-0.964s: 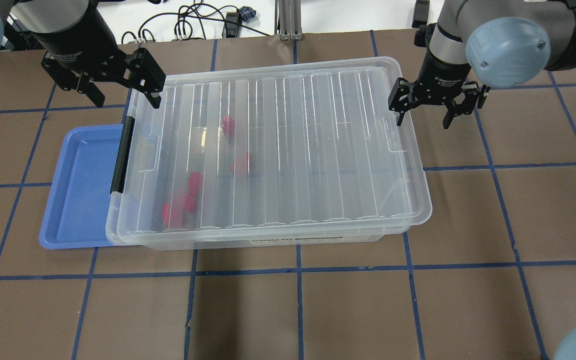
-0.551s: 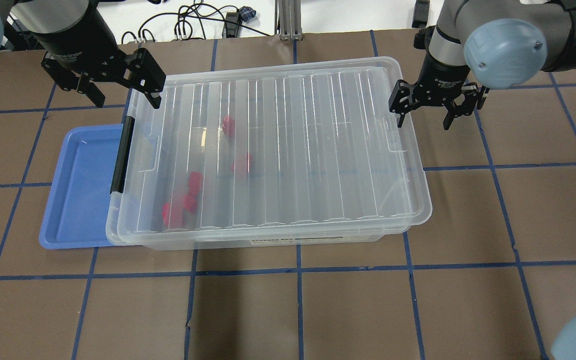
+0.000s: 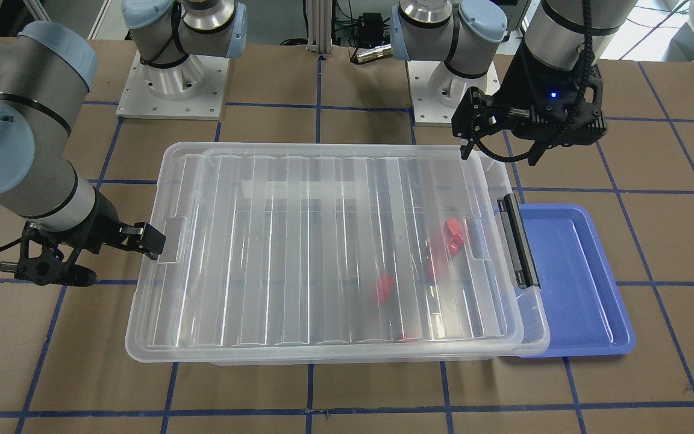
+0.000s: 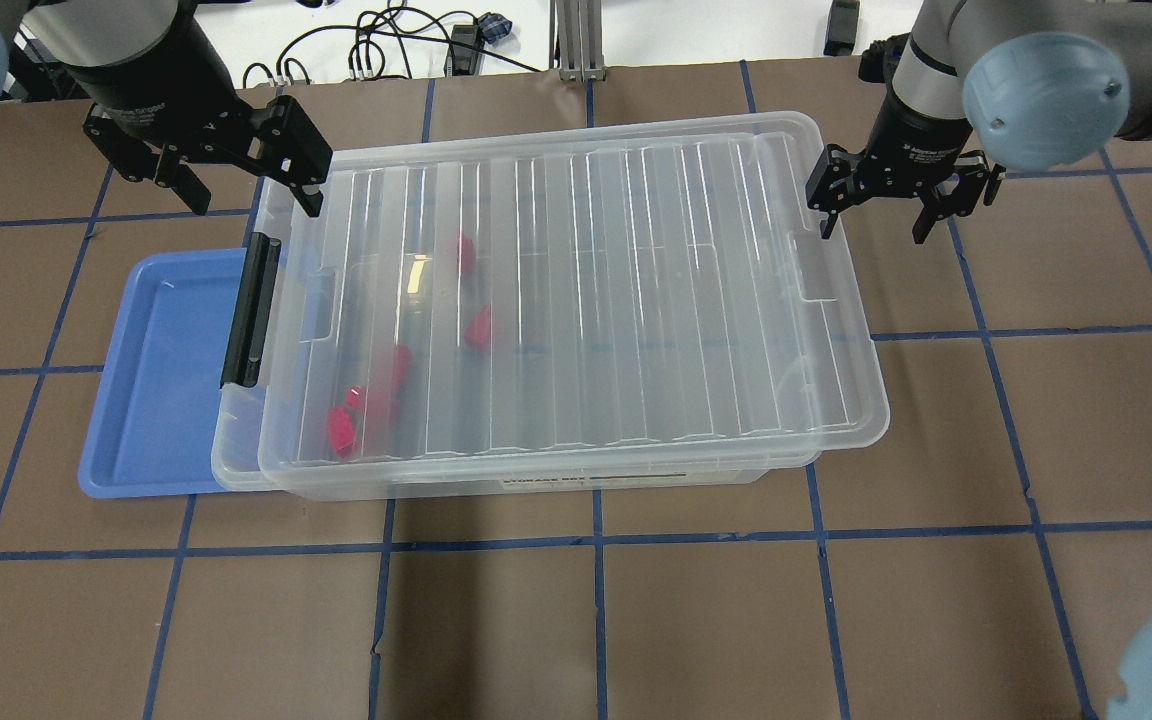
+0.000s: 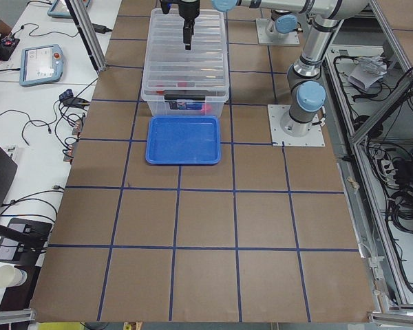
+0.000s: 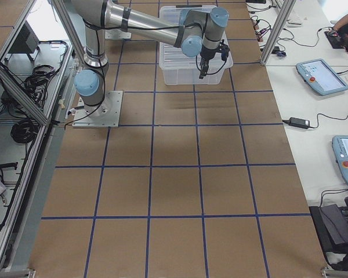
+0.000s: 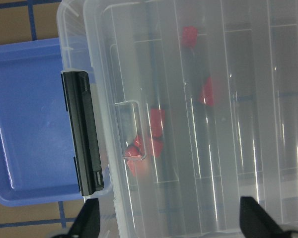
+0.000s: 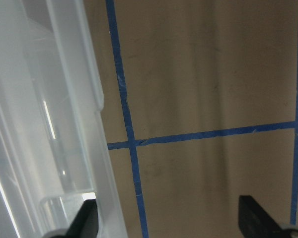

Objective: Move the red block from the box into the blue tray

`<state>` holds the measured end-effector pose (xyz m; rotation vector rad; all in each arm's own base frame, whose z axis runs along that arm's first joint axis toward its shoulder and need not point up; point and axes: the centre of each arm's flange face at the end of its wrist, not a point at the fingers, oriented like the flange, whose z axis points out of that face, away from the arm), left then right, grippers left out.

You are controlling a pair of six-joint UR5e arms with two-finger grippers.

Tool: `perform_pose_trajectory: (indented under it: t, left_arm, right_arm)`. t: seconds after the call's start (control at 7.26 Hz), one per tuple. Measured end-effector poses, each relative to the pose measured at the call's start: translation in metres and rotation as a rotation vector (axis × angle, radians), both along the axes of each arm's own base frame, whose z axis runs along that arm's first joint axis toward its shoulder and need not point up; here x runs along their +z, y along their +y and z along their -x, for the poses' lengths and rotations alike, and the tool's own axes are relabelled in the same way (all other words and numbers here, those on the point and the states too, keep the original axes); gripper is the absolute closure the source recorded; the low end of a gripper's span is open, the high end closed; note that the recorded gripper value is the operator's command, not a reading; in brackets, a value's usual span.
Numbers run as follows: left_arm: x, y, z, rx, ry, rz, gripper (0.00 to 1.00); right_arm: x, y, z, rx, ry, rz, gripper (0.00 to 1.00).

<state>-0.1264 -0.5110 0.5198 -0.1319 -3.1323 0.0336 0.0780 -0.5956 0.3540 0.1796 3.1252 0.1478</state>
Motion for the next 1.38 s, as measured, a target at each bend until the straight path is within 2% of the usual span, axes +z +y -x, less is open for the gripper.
perform_pose_trajectory:
  t: [0.69,1.1,1.38]
  left_arm:
    - [0.0,0.0,0.0,0.0,0.0,0.001,0.0]
    - [0.0,0.0,0.0,0.0,0.0,0.001,0.0]
    - [0.001,0.001,0.0,-0.001,-0.003,0.001,0.0]
  right_arm:
    - [0.007,-0.007,0.048,0.034,-0.004,0.021,0.0]
    - [0.009,-0.009,0.069,0.104,0.05,0.02,0.0]
    - [0.009,-0.009,0.077,0.129,0.063,0.021,0.0]
